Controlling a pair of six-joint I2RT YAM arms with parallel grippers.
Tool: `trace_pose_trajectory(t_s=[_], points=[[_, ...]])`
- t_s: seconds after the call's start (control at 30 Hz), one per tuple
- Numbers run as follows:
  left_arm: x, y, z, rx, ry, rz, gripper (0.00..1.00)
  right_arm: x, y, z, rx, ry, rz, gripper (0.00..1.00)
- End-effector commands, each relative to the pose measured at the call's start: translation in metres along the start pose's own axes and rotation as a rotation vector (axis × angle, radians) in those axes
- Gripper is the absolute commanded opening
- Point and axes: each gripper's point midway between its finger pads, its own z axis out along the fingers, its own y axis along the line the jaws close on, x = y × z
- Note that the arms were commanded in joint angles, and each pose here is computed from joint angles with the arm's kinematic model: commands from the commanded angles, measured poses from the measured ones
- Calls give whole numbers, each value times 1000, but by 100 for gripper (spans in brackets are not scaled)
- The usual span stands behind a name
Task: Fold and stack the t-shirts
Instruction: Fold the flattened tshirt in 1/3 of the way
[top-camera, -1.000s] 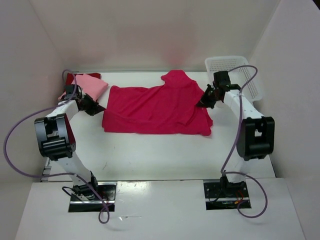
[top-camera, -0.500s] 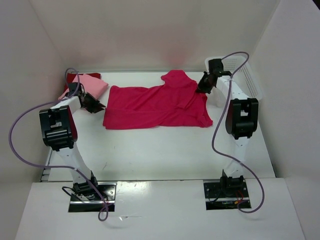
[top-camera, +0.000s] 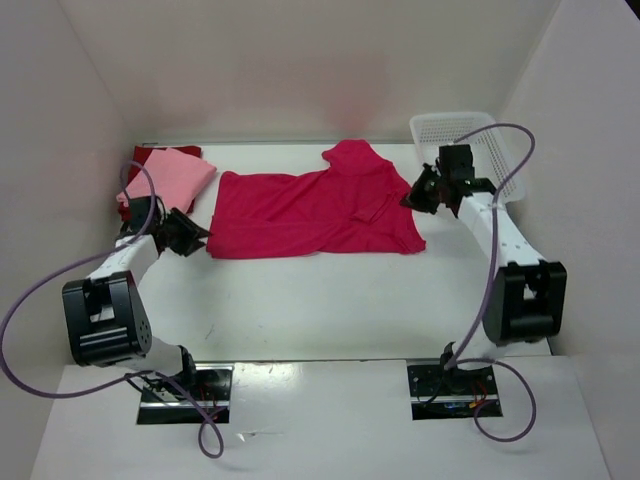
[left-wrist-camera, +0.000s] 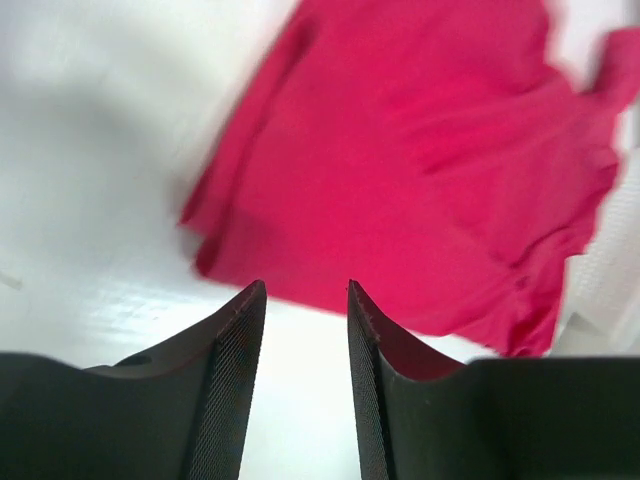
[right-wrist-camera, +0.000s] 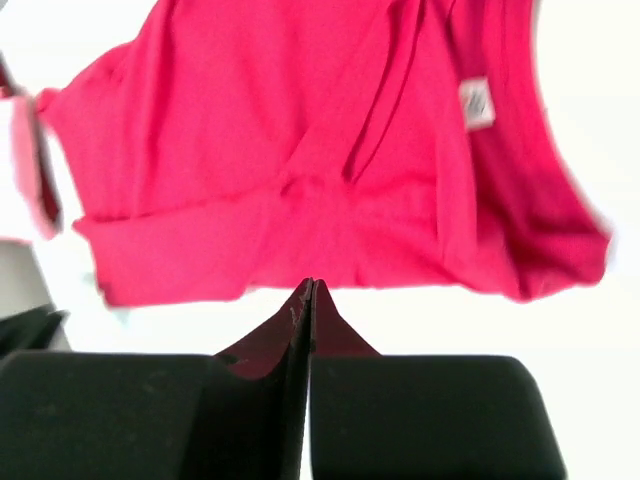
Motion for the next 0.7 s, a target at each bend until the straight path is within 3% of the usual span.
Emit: trace_pose_trajectory(t_s=[0.0, 0.03, 0.13, 0.17, 0.23, 0.27, 0.3, 0.37, 0.47, 0.67], points=[[37, 36, 17, -67, 109, -65, 46, 30, -8, -19, -52, 15, 19, 0], [39, 40, 23, -75, 119, -70, 47, 37, -12, -22, -49, 20, 21, 0], [45, 49, 35, -91, 149, -94, 49, 55, -34, -29, 0, 12, 51, 19], [41, 48, 38, -86, 143, -90, 49, 60, -40, -29, 16, 15, 54, 29], [41, 52, 47, -97, 154, -106, 45, 70, -58, -23, 54, 32, 76, 45], [36, 50, 51, -89, 146, -101, 41, 78, -70, -19, 93, 39, 82, 49], [36, 53, 57, -96, 153, -105, 29, 80, -75, -16, 110, 40, 84, 50], [35, 54, 61, -100, 158, -108, 14, 82, -84, -8, 137, 34, 84, 52], [32, 55, 62, -117, 162, -89, 0, 81, -104, 5, 217, 34, 98, 52], [25, 69, 46, -149, 109, -65, 0, 71, -113, 14, 259, 23, 84, 52]])
